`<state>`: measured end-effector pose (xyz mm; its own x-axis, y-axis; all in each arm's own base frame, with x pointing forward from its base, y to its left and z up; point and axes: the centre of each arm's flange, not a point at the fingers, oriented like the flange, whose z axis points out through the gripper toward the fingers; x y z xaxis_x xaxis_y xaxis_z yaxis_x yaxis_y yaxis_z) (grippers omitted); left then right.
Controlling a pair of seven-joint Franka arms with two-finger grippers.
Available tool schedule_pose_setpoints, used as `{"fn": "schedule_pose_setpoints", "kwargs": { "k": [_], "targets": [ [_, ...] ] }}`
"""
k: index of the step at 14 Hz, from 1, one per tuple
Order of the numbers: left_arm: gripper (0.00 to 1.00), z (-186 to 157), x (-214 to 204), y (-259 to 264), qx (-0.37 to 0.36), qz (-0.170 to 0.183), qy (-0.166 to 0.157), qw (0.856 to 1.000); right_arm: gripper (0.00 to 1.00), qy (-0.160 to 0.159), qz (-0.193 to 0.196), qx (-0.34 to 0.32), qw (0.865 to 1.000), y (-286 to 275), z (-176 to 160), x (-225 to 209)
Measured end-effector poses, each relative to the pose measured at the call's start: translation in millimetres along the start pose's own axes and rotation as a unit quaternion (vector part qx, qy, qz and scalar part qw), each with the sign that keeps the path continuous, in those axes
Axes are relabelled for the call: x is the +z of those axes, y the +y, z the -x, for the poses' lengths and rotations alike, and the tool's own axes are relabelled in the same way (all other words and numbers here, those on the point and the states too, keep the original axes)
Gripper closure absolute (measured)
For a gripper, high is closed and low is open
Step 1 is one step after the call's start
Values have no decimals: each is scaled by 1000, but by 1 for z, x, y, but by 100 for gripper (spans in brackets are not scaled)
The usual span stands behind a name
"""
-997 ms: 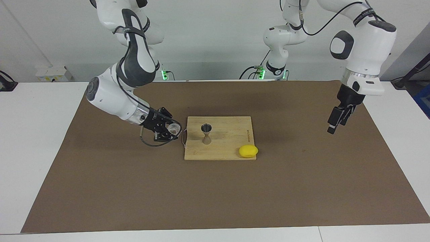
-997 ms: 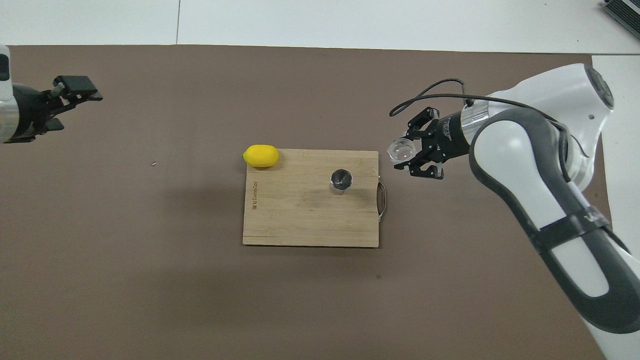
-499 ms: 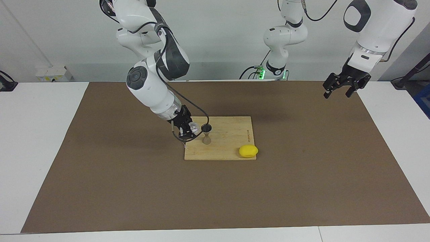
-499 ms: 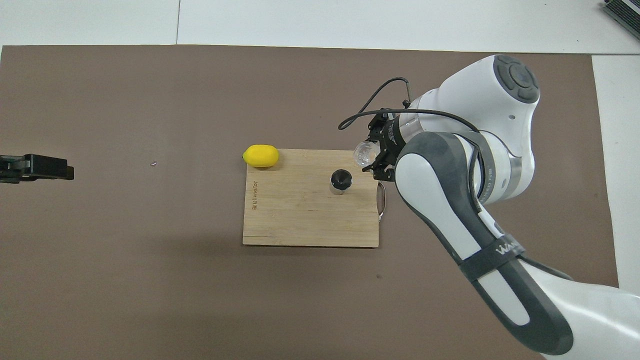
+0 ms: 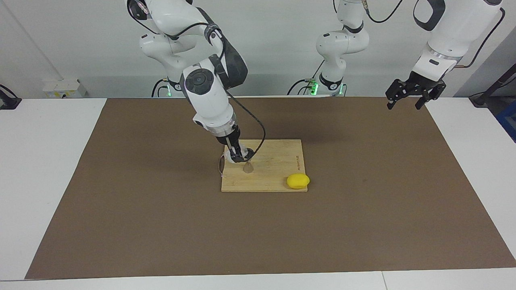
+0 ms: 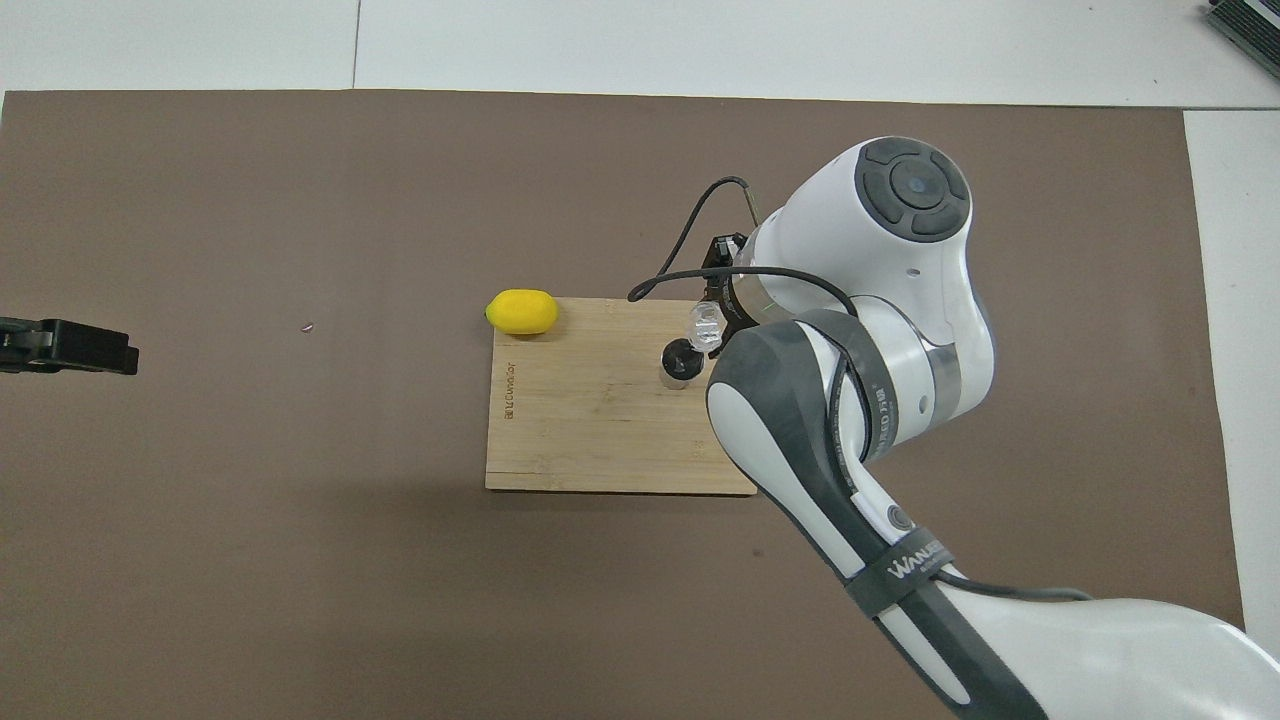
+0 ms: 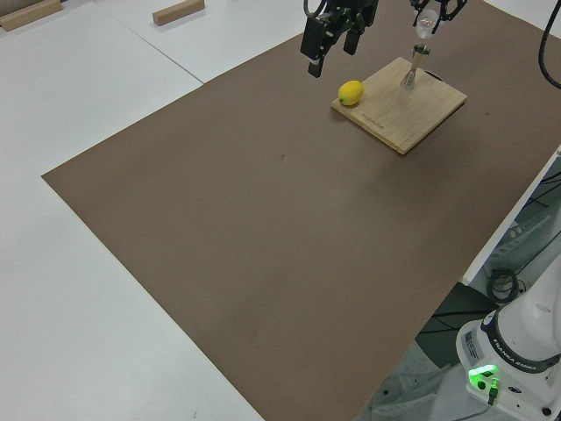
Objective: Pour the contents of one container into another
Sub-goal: 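Tilt the clear glass over the dark cup with the right gripper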
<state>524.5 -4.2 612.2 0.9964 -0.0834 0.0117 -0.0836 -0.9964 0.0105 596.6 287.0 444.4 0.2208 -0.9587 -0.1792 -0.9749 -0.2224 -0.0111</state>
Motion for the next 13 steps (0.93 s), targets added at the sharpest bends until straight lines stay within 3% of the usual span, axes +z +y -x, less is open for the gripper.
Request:
{"fn": "schedule_pose_setpoints", "kwargs": {
  "k": [7,13],
  "targets": [
    [0,-5,-21,2,5,3,-27,1000,49,72,12,-53,996,9,21,10],
    [0,-9,-28,5,9,3,-28,1000,49,81,14,-59,995,10,23,12]
  ]
}}
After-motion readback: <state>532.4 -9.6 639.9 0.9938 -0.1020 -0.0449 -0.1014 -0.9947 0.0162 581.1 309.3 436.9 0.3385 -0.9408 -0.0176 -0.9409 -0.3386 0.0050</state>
